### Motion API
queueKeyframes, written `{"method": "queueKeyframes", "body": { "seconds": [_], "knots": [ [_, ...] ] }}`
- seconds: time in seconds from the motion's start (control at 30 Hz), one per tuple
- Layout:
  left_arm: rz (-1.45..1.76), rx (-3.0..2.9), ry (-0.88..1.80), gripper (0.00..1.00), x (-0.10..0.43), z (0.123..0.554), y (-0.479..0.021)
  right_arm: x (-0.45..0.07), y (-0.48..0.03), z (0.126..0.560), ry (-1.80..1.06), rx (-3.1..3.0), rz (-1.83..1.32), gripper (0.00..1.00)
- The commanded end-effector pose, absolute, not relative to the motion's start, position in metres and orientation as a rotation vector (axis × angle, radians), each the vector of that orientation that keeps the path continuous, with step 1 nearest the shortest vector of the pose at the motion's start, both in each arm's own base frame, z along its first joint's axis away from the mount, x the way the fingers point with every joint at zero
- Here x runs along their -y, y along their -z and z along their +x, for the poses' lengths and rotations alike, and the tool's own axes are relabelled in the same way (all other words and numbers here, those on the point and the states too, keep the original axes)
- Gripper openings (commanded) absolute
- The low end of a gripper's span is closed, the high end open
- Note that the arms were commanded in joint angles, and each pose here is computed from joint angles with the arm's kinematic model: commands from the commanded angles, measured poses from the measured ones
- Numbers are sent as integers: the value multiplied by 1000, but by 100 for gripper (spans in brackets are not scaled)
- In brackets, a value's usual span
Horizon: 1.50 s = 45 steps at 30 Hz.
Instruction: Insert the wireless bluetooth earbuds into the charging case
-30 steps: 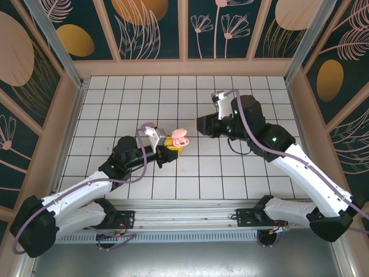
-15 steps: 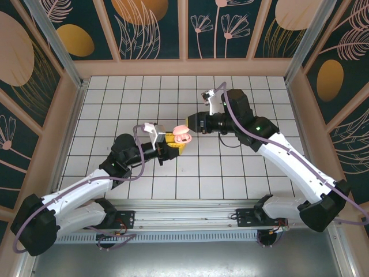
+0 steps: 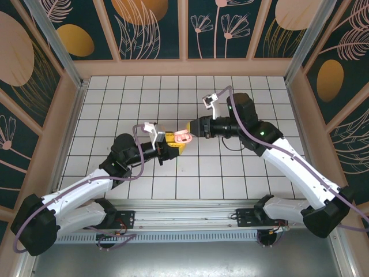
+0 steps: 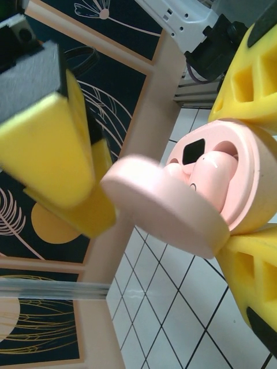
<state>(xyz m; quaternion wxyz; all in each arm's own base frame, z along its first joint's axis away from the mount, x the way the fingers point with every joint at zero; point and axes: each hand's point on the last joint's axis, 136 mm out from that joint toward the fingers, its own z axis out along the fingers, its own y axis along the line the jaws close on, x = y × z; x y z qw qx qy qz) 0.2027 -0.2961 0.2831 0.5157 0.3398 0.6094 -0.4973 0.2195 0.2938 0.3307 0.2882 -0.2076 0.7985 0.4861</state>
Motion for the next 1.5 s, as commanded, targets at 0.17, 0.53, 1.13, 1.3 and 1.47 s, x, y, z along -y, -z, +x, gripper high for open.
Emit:
{"method": "queueKeyframes", "body": {
  "seconds": [0.17,0.53,1.13,1.3,1.47],
  "knots": [
    [795,-1349,1179,21,292,203,-317,-276,-328,198,-1320,-2145,-541,35],
    [794,-1328,1184,21,293,203,-324,-279,-324,208,-1607,-2105,-309,52],
    [786,-1351,1166,22,299,215,-323,-303,-313,201,-1811,-2121,-279,44],
    [783,-1369,1158,23,300,217,-319,-307,-310,199,-1847,-2124,-288,36],
    [757,-1410,1123,26,298,225,-311,-306,-309,209,-1815,-2116,-231,24]
  ]
}}
